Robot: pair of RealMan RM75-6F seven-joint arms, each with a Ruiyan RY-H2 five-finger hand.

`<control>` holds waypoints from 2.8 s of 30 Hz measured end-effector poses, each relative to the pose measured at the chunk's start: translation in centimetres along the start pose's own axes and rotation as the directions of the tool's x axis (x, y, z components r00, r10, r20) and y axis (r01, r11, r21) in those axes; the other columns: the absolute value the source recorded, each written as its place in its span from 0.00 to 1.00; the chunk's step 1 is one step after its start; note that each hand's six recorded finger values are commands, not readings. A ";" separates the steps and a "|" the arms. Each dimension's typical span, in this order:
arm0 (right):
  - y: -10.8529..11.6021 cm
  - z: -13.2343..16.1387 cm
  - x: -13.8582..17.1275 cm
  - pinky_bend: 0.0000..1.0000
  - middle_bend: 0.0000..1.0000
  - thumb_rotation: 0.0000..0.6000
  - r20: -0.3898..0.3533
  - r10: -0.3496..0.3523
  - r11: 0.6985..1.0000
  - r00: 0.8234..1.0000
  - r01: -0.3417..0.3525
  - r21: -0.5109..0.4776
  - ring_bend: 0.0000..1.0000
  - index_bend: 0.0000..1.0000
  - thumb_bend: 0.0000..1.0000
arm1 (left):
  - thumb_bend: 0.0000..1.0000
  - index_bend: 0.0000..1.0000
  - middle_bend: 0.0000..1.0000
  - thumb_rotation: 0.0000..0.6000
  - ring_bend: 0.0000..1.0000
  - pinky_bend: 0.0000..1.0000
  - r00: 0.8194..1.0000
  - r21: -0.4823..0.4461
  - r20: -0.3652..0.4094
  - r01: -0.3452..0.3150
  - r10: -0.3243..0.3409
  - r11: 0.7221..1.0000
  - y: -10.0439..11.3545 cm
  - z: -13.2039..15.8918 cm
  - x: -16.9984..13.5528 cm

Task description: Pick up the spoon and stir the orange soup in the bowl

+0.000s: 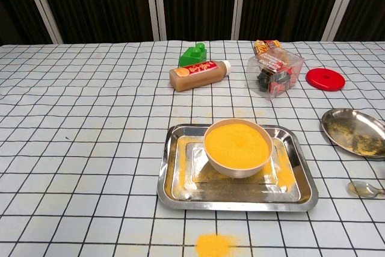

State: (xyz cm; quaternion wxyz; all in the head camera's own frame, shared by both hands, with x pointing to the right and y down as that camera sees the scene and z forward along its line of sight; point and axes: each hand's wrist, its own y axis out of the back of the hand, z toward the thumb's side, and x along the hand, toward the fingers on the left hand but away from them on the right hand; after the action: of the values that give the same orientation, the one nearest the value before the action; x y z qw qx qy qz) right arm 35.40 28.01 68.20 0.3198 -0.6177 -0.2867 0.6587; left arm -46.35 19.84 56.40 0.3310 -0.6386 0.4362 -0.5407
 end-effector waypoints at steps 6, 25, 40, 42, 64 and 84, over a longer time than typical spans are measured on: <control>-0.2 -0.1 0.1 0.00 0.11 1.00 0.005 0.005 1.000 1.000 -0.005 0.009 0.00 0.43 0.53 | 0.00 0.00 0.00 1.00 0.00 0.00 1.000 0.000 -0.001 0.000 0.000 1.000 0.0 0.0 0.0; -1.3 -0.8 0.1 0.00 0.11 1.00 0.032 0.031 0.999 0.999 -0.033 0.040 0.00 0.43 0.53 | 0.00 0.00 0.00 1.00 0.00 0.00 1.000 -0.003 -0.004 0.003 -0.003 1.000 0.0 0.0 0.0; -1.5 -0.8 0.0 0.00 0.14 1.00 0.032 0.042 0.999 0.999 -0.043 0.025 0.00 0.58 0.53 | 0.00 0.00 0.00 1.00 0.00 0.00 1.000 -0.006 -0.005 0.005 -0.005 1.000 -0.1 -0.1 0.0; -1.5 -0.8 0.0 0.00 0.14 1.00 0.034 0.044 0.999 0.998 -0.045 0.028 0.00 0.58 0.53 | 0.00 0.00 0.00 1.00 0.00 0.00 1.000 -0.007 -0.005 0.005 -0.005 1.000 0.0 0.0 0.0; 0.8 -0.1 -0.1 0.00 0.14 1.00 0.021 -0.013 0.998 1.000 0.014 -0.059 0.00 0.58 0.53 | 0.00 0.00 0.00 1.00 0.00 0.00 1.000 -0.009 -0.007 0.006 -0.006 1.000 -0.1 0.0 0.1; 6.9 4.6 -1.5 0.00 0.14 1.00 -0.027 -0.079 0.986 0.996 0.074 -0.152 0.00 0.60 0.53 | 0.00 0.00 0.00 1.00 0.00 0.00 1.000 -0.001 0.007 0.007 -0.007 1.000 -0.2 0.3 0.2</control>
State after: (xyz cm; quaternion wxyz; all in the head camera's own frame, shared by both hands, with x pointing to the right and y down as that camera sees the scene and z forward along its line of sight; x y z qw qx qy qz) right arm 30.43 22.52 64.12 0.3021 -0.6394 -0.3539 0.6121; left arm -46.03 19.68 56.59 0.3302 -0.6421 0.4333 -0.5393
